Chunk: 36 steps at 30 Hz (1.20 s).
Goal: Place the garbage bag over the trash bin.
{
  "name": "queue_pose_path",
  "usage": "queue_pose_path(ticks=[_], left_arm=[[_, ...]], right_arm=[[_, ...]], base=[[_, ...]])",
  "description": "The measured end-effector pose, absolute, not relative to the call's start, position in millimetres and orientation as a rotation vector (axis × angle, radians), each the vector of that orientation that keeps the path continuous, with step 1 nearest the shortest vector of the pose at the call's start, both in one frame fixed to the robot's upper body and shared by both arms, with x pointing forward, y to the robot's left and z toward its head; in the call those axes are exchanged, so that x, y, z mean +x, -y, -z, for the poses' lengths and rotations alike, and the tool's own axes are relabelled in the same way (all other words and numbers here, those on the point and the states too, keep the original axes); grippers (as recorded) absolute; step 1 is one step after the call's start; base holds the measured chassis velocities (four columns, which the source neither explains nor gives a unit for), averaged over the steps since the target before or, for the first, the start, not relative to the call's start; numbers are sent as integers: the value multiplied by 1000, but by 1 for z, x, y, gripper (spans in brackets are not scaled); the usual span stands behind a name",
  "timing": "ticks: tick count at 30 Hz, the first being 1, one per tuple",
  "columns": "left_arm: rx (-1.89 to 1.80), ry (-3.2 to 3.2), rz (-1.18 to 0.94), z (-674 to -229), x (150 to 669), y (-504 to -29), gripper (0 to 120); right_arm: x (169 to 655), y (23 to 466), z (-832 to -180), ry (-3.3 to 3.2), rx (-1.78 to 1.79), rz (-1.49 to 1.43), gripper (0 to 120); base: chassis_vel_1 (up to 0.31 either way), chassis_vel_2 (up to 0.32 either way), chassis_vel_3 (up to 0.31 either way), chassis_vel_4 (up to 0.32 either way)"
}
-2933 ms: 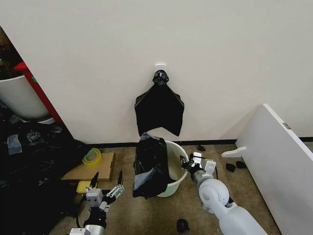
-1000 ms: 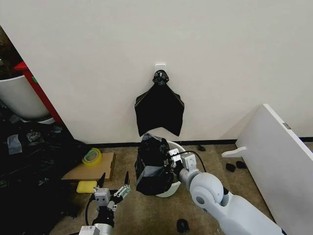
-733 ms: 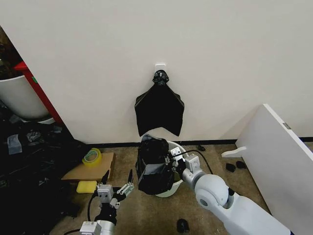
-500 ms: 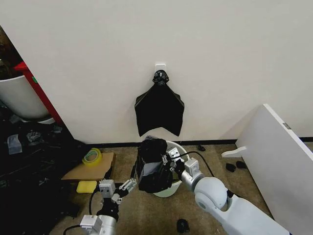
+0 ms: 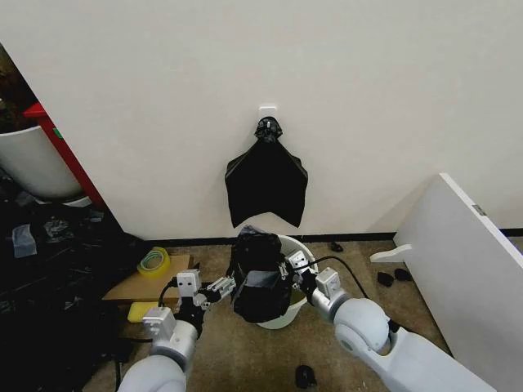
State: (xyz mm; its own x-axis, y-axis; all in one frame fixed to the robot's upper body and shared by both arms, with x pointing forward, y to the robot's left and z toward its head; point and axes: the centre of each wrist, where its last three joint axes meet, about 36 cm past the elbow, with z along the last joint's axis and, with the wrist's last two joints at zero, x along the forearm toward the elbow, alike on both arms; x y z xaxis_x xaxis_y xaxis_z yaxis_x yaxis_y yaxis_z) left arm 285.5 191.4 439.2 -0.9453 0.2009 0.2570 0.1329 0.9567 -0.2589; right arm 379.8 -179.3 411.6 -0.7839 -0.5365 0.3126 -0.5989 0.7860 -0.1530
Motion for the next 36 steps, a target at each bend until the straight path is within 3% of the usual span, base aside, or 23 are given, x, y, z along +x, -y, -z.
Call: queue_pose_path(ticks=[10, 16, 36], left_arm=[[-332, 2611, -448, -454, 310, -146, 95], [-199, 2610, -303, -449, 334, -136, 95], [-15, 2466, -181, -438, 392, -88, 96]], right_arm=[[378, 184, -406, 2718, 887, -411, 0], [375, 187, -406, 2717, 863, -411, 0], [374, 191, -406, 2712, 839, -422, 0]], base=[[0, 0, 0, 0], [0, 0, 0, 0], [0, 0, 0, 0]])
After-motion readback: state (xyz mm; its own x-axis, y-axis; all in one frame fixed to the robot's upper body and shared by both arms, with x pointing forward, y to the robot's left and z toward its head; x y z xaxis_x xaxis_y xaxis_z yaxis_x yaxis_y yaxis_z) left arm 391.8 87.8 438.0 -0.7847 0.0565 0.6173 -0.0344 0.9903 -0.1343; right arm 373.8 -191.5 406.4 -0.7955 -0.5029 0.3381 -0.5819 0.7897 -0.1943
